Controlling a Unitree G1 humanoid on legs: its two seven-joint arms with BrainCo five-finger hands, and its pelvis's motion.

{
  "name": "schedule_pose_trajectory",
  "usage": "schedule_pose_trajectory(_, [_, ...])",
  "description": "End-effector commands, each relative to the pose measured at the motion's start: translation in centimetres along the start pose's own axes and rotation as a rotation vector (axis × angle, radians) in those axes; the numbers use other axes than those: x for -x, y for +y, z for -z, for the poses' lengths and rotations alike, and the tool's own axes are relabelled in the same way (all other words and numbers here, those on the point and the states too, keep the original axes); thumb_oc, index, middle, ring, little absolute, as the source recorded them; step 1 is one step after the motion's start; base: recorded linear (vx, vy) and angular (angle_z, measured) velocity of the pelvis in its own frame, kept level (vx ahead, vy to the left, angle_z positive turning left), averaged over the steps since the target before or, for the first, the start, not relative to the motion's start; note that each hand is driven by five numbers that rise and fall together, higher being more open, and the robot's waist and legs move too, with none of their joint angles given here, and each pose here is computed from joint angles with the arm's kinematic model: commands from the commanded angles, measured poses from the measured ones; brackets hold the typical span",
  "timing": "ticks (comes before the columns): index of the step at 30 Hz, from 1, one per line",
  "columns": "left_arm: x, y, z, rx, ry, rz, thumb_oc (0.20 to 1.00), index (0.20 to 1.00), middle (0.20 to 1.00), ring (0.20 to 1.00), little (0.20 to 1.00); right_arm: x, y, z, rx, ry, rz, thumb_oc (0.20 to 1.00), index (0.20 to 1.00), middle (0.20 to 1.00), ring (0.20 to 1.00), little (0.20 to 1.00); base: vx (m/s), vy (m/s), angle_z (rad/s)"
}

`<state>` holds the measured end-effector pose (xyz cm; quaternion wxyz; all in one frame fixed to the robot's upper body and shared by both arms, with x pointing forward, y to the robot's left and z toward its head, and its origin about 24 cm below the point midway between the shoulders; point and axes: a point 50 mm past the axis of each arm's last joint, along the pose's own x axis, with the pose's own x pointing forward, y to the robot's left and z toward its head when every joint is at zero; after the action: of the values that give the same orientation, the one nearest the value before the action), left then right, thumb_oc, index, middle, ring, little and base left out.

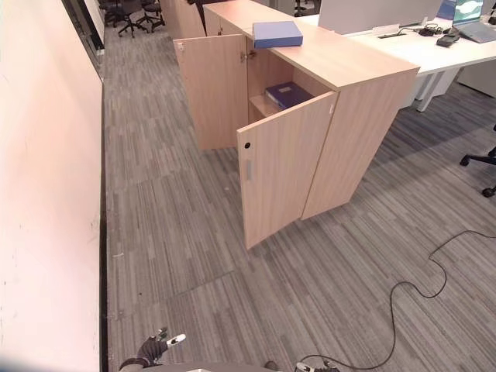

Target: Put the empty folder in the office cabinet

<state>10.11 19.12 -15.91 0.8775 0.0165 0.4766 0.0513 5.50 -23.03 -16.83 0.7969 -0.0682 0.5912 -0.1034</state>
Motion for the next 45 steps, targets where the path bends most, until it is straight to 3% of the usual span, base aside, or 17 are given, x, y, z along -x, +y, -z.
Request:
schedule_pose_trajectory(1, [-0.5, -0.1, -1.5, -0.025, -0.06, -0.016, 1.0, 1.0, 1.0, 1.0, 1.0, -0.1, 2.3, -1.0, -0.048, -0.026, -0.042, 1.0, 1.0, 1.0, 1.0, 1.0, 0.0, 0.0, 0.0])
schedule_pose_trajectory(10, [-0.5, -0.2, -2.6, 0.0, -0.128, -0.004, 1.0, 1.0, 1.0, 1.0, 1.0, 0.0, 2.1, -0.9, -0.065, -0.026, -0.031, 1.0, 1.0, 1.0, 1.0, 1.0, 0.0, -0.001, 0.01])
schedule_pose_trajectory(45, [-0.4, 0.4, -1.3, 0.088, -0.058, -0.021, 1.0, 1.0, 1.0, 1.0, 1.0, 0.0, 2.2, -0.3, -0.014, -0.01, -0.04, 1.0, 1.0, 1.0, 1.0, 1.0, 0.0, -0.001, 0.01])
